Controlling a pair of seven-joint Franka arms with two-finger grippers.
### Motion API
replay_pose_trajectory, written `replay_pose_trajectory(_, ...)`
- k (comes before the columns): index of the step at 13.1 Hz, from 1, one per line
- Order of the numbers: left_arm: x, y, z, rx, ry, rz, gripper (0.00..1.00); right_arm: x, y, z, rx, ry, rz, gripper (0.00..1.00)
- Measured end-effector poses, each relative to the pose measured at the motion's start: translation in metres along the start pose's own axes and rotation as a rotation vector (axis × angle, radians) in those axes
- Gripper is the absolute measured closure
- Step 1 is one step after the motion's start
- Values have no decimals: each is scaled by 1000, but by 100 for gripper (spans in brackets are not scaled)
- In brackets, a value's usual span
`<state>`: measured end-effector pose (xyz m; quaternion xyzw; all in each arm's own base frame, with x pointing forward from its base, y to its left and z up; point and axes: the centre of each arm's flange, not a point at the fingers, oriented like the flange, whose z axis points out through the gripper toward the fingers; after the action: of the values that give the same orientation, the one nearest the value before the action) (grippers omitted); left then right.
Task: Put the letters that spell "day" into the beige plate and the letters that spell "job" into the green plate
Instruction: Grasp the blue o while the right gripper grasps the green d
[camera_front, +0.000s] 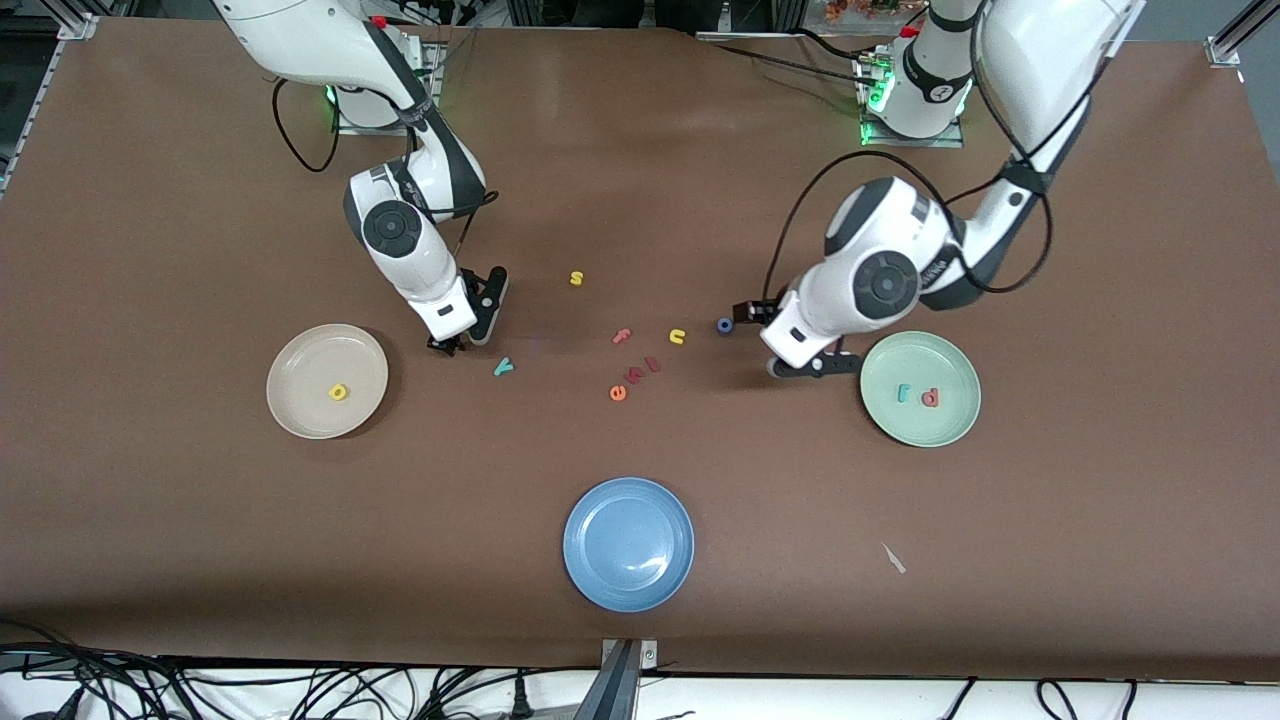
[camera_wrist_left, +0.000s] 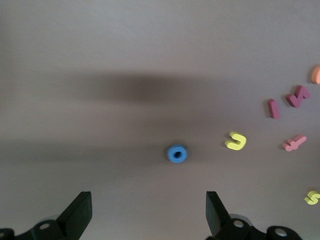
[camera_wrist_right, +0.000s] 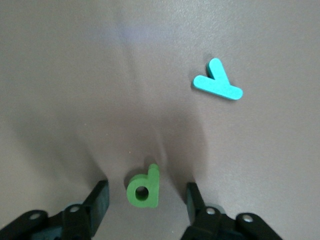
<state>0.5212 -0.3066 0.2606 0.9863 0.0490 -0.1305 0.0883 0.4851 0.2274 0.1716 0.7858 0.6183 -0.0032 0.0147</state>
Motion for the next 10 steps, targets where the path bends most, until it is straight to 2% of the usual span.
replay_pose_trajectory(2, -24, 5, 33, -27, 53, 15, 0, 0, 0, 0, -1, 1, 0, 34)
replay_pose_trajectory(4, -43, 10, 56, -10, 73, 41, 0, 0, 1, 0, -1, 1, 0, 35)
replay_pose_trajectory(7, -48, 13, 63, 63, 144, 80, 0, 1, 1, -1, -3, 2, 1, 40)
replay_pose_trajectory(9, -45, 15, 69, 51, 165, 73, 1, 1, 1, -2, -3, 3, 1, 41)
replay_pose_trajectory(10, -45, 17, 72, 46, 163, 74, 2, 1, 2, -2, -4, 3, 1, 45)
